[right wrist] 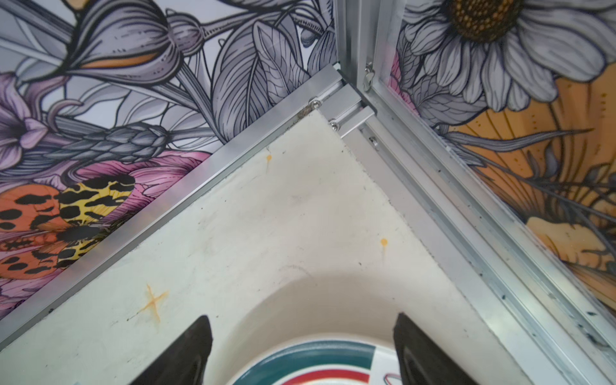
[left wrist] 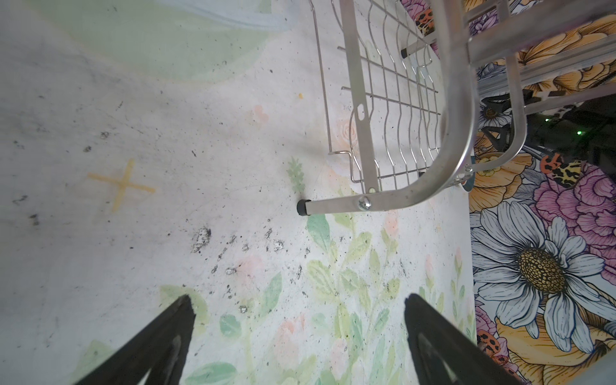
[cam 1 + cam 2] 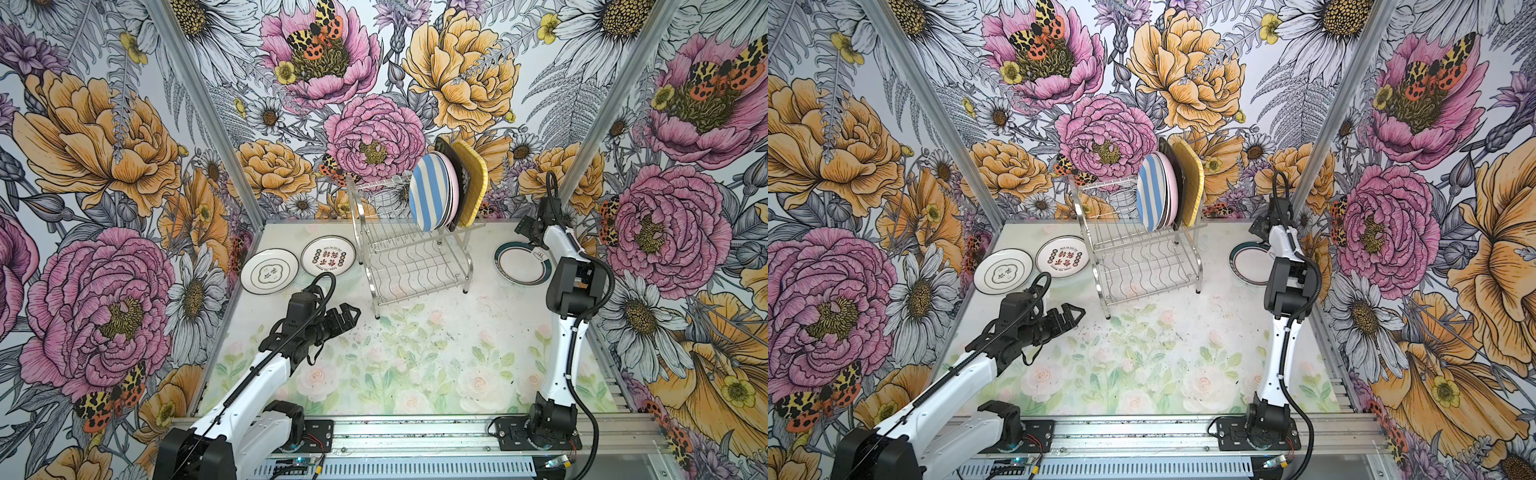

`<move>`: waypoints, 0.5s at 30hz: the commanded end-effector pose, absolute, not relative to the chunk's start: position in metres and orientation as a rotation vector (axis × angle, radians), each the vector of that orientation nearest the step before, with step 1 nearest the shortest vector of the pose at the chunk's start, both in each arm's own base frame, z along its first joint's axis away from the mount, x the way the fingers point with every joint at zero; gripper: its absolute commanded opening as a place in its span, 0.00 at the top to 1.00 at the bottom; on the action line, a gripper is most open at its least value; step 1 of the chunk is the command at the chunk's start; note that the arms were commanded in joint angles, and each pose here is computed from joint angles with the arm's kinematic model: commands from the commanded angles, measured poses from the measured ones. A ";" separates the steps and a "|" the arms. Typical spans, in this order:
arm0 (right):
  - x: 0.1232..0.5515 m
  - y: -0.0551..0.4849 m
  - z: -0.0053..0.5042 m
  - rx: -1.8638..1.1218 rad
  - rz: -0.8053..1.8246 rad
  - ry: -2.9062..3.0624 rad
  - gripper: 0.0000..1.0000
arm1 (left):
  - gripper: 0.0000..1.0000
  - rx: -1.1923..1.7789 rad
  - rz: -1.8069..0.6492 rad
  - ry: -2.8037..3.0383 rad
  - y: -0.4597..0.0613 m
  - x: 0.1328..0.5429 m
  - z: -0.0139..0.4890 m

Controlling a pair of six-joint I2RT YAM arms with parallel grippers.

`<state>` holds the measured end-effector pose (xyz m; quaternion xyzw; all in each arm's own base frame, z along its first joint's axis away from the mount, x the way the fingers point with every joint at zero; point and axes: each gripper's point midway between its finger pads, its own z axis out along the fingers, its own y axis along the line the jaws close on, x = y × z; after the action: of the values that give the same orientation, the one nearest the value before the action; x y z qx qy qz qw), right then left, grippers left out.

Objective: Load plates into a dish rack
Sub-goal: Move the plate to the bottom-center of the table.

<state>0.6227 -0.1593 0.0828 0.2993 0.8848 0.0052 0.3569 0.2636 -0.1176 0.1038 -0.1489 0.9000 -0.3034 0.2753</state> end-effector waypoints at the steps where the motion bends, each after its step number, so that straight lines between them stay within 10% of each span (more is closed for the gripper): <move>1: 0.621 -0.169 0.071 0.790 -0.016 2.323 0.14 | 0.01 -0.392 -0.831 2.408 -0.118 0.265 0.103; 15: 0.618 -0.163 0.038 0.818 0.140 2.401 0.09 | 0.01 -0.404 -0.838 2.403 -0.116 0.267 0.104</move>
<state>0.6189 -0.1686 0.0439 0.3068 0.8995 0.0299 0.3096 0.2650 -0.1146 0.1040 -0.1544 0.8987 -0.3036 0.2763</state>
